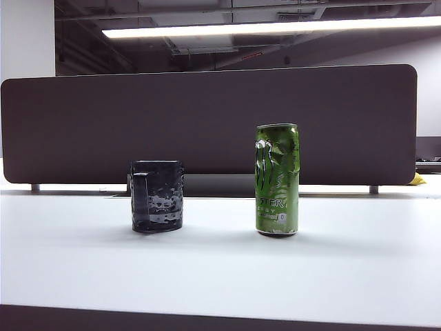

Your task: Pick up the metal can, pour some water into the cup, then place the can back on the table.

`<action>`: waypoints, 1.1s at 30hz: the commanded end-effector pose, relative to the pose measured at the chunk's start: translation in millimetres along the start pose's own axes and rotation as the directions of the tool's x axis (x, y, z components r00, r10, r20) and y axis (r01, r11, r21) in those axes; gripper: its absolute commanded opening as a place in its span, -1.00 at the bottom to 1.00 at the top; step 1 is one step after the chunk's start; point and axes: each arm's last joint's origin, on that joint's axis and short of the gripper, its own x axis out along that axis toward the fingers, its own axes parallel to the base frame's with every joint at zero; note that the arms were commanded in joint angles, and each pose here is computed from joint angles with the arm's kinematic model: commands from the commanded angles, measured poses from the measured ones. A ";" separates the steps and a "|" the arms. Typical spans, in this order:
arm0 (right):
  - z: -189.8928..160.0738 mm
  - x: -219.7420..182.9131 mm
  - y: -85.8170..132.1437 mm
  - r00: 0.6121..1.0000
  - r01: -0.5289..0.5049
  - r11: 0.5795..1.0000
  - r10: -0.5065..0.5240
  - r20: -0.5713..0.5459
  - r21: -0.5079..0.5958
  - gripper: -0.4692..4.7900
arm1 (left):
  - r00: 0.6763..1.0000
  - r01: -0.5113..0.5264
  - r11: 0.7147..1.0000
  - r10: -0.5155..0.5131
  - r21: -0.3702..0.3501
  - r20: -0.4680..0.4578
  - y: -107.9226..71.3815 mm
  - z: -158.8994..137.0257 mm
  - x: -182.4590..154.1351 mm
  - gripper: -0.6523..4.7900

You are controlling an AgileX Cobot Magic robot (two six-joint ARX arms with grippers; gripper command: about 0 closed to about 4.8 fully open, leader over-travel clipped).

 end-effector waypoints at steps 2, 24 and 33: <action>-2.5 -0.3 0.2 0.999 0.000 1.000 0.000 -0.036 -0.004 -0.77 | 0.999 0.013 1.000 -0.013 -0.005 -0.053 -0.6 -4.8 -0.1 -0.78; -29.6 -21.8 -12.0 0.893 -0.060 0.811 -0.217 -0.395 -0.581 -0.77 | 0.998 0.013 1.000 -0.014 -0.006 -0.058 -0.6 -5.3 -0.1 -0.78; -59.3 -81.5 -49.3 0.871 0.264 0.935 -0.336 -0.359 -0.235 -0.77 | 0.998 0.013 1.000 -0.014 -0.006 -0.059 -0.6 -5.4 -0.2 -0.78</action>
